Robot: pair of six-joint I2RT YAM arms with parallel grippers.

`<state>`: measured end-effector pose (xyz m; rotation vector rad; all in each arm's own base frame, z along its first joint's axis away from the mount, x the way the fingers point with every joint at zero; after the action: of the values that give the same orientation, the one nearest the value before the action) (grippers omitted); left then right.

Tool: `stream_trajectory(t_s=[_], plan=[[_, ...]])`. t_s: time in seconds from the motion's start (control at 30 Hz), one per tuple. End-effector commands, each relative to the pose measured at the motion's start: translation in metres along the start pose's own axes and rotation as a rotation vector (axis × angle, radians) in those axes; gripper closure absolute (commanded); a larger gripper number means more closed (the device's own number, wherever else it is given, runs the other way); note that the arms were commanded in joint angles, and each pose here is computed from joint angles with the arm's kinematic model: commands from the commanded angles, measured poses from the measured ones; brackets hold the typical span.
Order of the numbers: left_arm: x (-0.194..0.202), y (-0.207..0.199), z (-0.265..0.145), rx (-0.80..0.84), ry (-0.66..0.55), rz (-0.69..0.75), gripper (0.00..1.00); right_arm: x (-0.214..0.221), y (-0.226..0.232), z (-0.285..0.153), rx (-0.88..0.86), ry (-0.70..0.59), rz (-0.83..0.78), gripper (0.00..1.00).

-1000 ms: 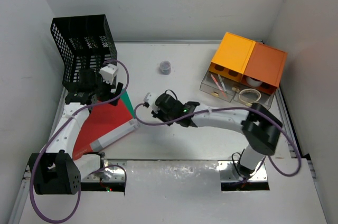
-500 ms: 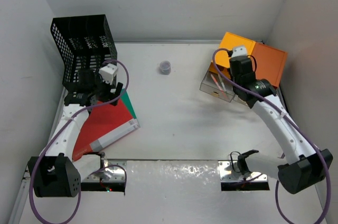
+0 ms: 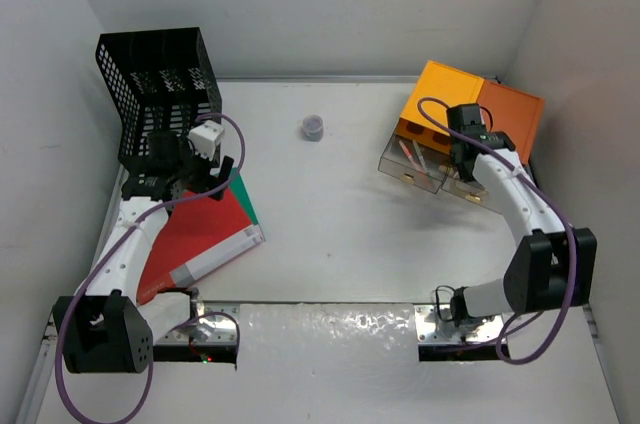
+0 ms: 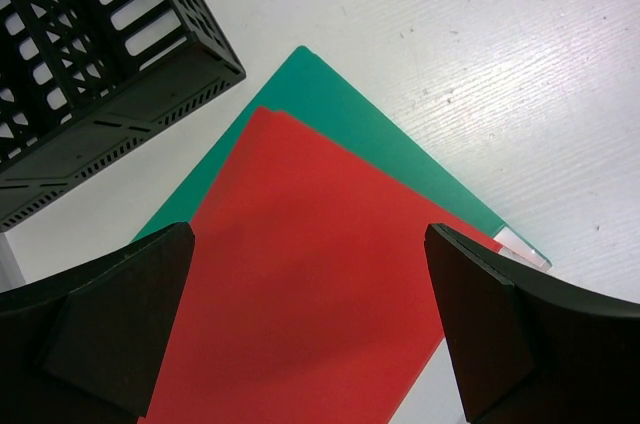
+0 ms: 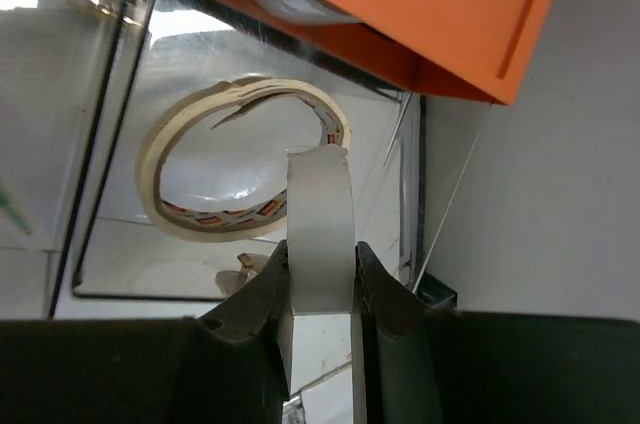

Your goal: Organize the desk

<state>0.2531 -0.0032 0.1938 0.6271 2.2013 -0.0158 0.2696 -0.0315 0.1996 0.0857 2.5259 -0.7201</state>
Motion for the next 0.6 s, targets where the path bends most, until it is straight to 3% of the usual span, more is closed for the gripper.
stream_trajectory(t_s=[0.0,0.27,0.57], plan=[[-0.007,0.004,-0.002,-0.005,-0.045,0.014,0.0,-0.011,-0.002,0.003,-0.036,-0.003,0.044,1.0],[-0.007,0.004,-0.001,-0.003,-0.044,0.015,0.0,-0.002,0.001,0.025,0.008,0.103,-0.005,0.94],[-0.008,0.005,-0.003,-0.014,-0.045,0.015,0.0,-0.004,0.007,0.047,0.044,0.134,-0.002,0.89]])
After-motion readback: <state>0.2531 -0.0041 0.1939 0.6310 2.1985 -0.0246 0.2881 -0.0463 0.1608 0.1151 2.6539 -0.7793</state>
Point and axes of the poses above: each gripper's point midway between its finger pads, its own z axis out along the fingers, its own y axis along the line the jaws close on, x = y × z, the point moved 7 cm from there along -z, back along the fingers, and after that the axes turned 6 degrees about z, right-handed, at the moved point
